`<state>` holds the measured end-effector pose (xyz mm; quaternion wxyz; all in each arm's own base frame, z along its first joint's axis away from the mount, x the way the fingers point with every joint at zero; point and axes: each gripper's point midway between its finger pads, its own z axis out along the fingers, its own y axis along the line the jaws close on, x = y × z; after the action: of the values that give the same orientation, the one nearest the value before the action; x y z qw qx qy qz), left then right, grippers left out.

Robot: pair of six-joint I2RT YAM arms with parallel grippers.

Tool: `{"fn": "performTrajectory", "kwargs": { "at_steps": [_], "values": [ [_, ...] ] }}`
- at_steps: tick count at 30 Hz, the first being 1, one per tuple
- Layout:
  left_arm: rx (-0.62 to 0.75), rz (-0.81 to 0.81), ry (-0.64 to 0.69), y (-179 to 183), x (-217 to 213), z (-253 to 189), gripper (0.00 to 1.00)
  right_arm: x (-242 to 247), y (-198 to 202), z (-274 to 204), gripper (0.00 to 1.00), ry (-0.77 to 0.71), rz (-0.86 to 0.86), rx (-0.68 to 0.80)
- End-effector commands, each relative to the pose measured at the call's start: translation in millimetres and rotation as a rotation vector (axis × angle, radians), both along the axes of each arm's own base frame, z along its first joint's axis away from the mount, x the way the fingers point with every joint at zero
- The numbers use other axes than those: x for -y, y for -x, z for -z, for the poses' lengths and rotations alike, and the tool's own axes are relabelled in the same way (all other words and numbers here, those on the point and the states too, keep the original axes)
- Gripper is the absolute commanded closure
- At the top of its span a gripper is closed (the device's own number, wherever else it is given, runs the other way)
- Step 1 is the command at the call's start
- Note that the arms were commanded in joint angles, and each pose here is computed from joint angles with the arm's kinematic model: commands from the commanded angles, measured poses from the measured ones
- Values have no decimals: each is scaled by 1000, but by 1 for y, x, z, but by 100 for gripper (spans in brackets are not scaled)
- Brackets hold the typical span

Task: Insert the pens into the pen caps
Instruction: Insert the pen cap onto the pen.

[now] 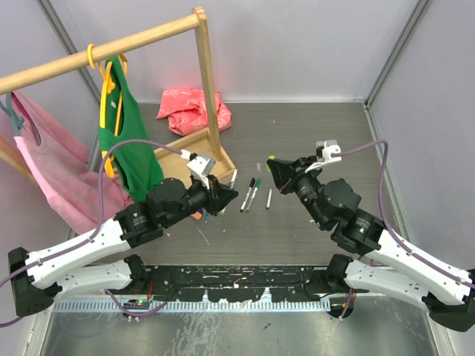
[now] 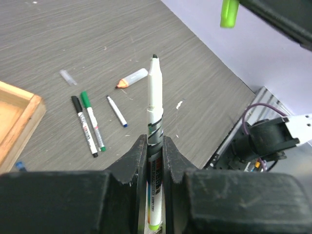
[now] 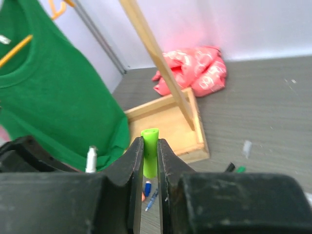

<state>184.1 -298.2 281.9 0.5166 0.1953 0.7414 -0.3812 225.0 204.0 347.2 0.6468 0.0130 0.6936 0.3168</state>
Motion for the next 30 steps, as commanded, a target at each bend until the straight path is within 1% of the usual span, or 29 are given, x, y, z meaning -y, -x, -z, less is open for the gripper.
{"fn": "performTrajectory", "kwargs": {
  "at_steps": [1, 6, 10, 20, 30],
  "values": [
    [97, 113, 118, 12, 15, -46, 100, -11, 17, -78, 100, -92, -132, 212],
    [112, 182, 139, 20, 24, -53, 100, -20, 34, -114, 100, -163, -232, 314],
    [124, 229, 149, 26, 29, -58, 100, -19, 42, -128, 100, -209, -261, 363],
    [150, 277, 181, 34, 32, -70, 100, -32, 40, -124, 100, -196, -295, 338],
    [176, 262, 211, 34, 28, -80, 100, -47, 46, -112, 100, -256, -368, 296]
  ]
}}
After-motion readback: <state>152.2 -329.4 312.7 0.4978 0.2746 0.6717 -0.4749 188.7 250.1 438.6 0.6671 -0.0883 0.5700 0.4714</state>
